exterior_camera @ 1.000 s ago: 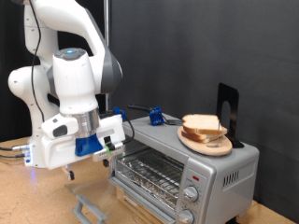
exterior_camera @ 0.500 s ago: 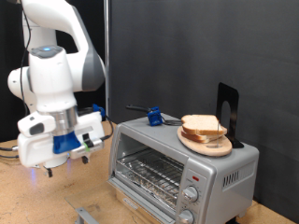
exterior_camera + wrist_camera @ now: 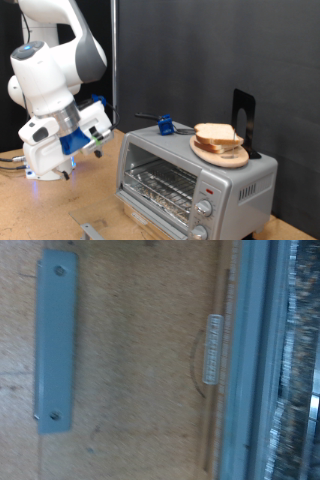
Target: Make a piece of toast with the oven
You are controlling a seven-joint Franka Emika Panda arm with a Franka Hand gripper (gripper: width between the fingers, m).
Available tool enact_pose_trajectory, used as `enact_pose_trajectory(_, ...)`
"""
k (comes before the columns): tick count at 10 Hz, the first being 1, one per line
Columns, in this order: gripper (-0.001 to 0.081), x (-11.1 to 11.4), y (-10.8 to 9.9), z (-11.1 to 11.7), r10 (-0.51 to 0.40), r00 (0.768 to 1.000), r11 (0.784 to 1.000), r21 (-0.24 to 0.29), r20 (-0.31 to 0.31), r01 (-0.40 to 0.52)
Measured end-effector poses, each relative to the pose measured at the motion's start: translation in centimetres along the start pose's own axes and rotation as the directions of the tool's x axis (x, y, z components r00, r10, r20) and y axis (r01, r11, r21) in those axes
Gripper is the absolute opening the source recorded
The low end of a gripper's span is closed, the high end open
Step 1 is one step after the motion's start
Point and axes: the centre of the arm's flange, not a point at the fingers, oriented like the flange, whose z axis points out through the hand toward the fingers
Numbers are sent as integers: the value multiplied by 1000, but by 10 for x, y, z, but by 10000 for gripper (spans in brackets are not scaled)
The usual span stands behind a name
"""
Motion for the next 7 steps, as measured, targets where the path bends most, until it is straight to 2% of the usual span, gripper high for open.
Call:
enact_pose_trajectory(1,809,-3,-3,-9,-12,1000,999,42,12,12)
enact_pose_trajectory(3,809,-10,-7,-26,-27,999,996,85,28,25)
enact_pose_trajectory(7,809,-18,-9,-35,-9,1000,997,74,23,8)
